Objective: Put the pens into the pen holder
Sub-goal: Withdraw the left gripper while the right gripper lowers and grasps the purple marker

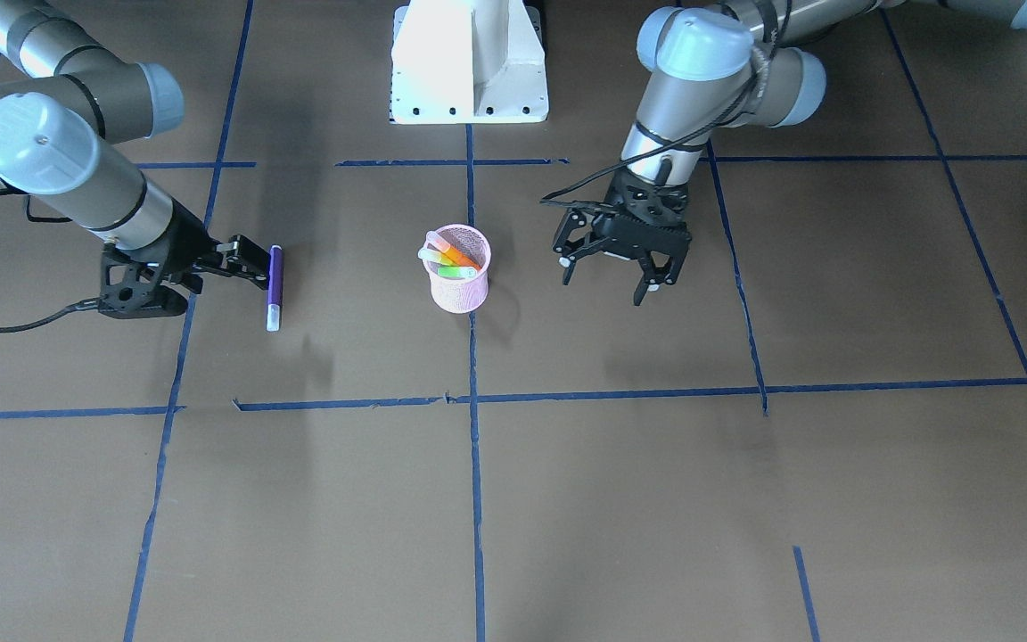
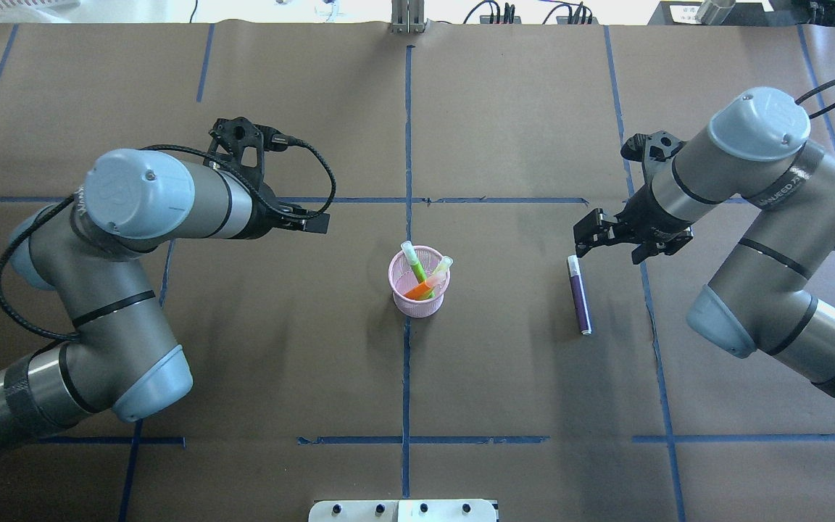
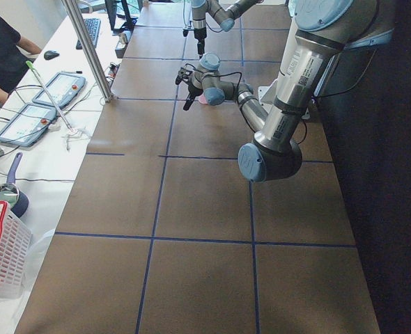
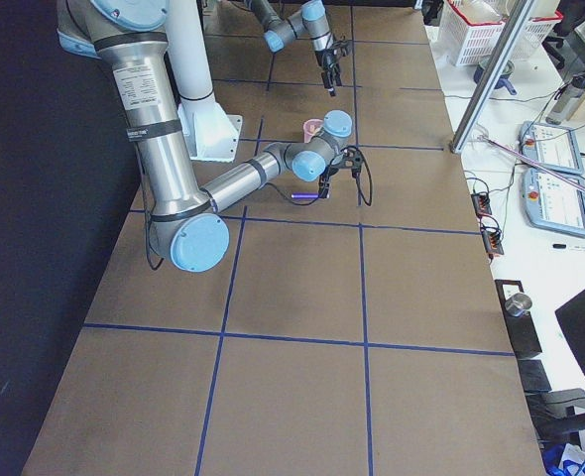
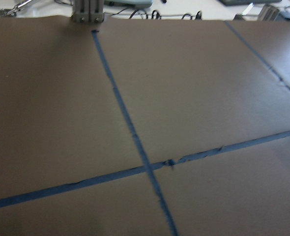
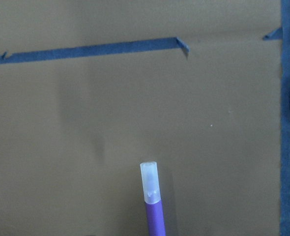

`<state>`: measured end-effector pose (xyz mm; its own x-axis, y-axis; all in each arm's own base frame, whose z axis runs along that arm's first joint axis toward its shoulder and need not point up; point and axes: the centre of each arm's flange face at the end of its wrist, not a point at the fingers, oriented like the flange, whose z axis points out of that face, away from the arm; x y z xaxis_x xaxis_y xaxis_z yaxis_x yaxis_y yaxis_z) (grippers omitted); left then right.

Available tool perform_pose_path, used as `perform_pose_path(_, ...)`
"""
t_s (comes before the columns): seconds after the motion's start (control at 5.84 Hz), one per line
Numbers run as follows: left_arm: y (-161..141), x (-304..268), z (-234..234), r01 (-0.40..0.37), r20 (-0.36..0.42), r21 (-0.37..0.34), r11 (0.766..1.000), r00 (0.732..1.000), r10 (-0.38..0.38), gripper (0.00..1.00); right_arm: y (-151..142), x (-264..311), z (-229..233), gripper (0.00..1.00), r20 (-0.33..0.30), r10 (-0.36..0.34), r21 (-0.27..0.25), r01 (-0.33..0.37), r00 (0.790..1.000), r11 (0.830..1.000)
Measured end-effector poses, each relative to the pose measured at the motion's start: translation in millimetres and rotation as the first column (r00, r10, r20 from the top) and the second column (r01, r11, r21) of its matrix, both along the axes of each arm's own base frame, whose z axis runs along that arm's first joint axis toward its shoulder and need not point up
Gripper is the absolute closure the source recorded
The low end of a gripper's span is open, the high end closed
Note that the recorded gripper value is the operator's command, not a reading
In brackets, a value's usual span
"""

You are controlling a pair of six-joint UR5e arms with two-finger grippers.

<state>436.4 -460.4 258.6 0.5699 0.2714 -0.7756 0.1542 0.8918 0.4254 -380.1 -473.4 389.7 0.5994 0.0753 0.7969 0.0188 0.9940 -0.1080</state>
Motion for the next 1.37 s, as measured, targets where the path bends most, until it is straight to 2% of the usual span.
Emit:
perform_pose_path(0.17,-2.4,-13.5,1.1,-0.016,-0.013,-0.017,1.0,1.0,0.016,0.0,9.7,-16.6,1.8,0.03,-0.023,-0.019,-0.031,0.018,1.0,0.999)
perform_pose_path(0.68,3.3,-26.2,-2.3,-0.013,-0.042,-0.043,0.999,0.999,0.011,0.0,25.4,-45.0,13.4,0.12,-0.056,-0.06,-0.06,0.057,0.997,0.997)
perform_pose_path(1.03,4.9,-26.2,0.6,-0.011,-0.042,-0.052,0.999,0.999,0.009,0.0,24.4,-56.5,18.0,0.34,-0.076,-0.061,-0.054,0.057,0.995,0.997)
perform_pose_path(1.2,5.3,-26.2,4.6,-0.009,-0.037,-0.056,0.998,0.999,0.007,0.0,23.3,-58.1,18.0,0.4,-0.081,-0.058,-0.051,0.054,0.995,0.997)
perform_pose_path(1.37,5.5,-26.1,6.8,-0.008,-0.033,-0.058,0.998,0.999,0.006,0.0,22.5,-58.2,18.2,0.42,-0.085,-0.054,-0.047,0.05,0.995,0.998)
